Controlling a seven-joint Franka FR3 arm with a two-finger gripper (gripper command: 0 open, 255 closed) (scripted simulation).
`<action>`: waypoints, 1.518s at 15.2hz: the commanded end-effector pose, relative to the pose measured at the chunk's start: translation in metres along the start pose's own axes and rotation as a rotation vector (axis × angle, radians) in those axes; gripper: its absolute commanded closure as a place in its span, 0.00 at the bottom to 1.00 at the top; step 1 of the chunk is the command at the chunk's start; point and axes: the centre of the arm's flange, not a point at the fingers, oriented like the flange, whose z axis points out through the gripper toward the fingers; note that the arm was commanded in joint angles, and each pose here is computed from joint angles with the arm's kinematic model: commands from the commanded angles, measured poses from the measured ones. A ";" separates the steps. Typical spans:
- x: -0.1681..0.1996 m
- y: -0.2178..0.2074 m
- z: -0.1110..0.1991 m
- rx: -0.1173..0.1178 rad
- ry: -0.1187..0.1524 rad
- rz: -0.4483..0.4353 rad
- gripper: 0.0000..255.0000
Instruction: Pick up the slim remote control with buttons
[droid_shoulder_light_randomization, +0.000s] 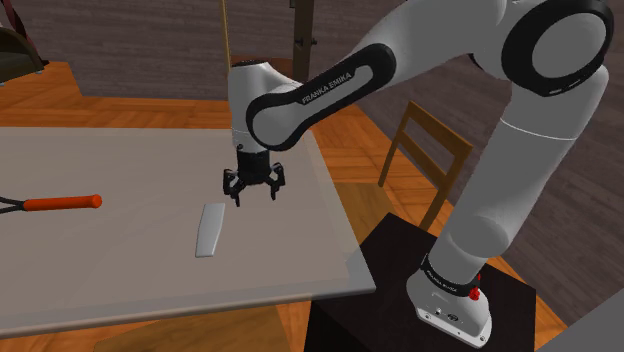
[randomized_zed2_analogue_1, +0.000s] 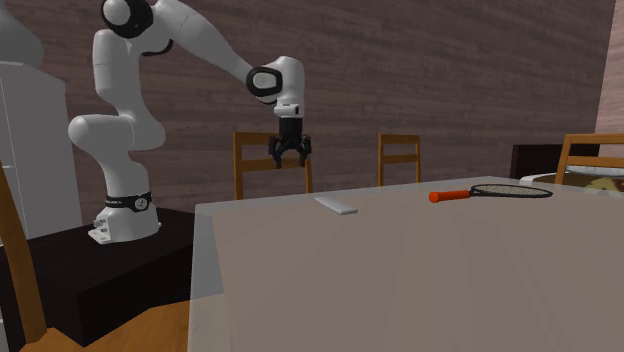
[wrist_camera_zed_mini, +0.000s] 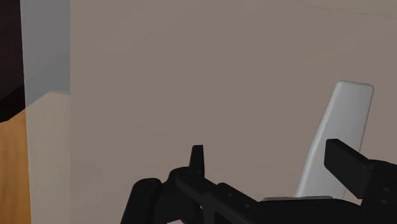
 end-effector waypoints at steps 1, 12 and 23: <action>0.007 -0.021 0.017 0.002 0.006 0.036 0.00; 0.067 -0.127 0.092 0.007 0.041 0.214 0.00; 0.069 -0.126 0.132 0.007 0.041 0.214 1.00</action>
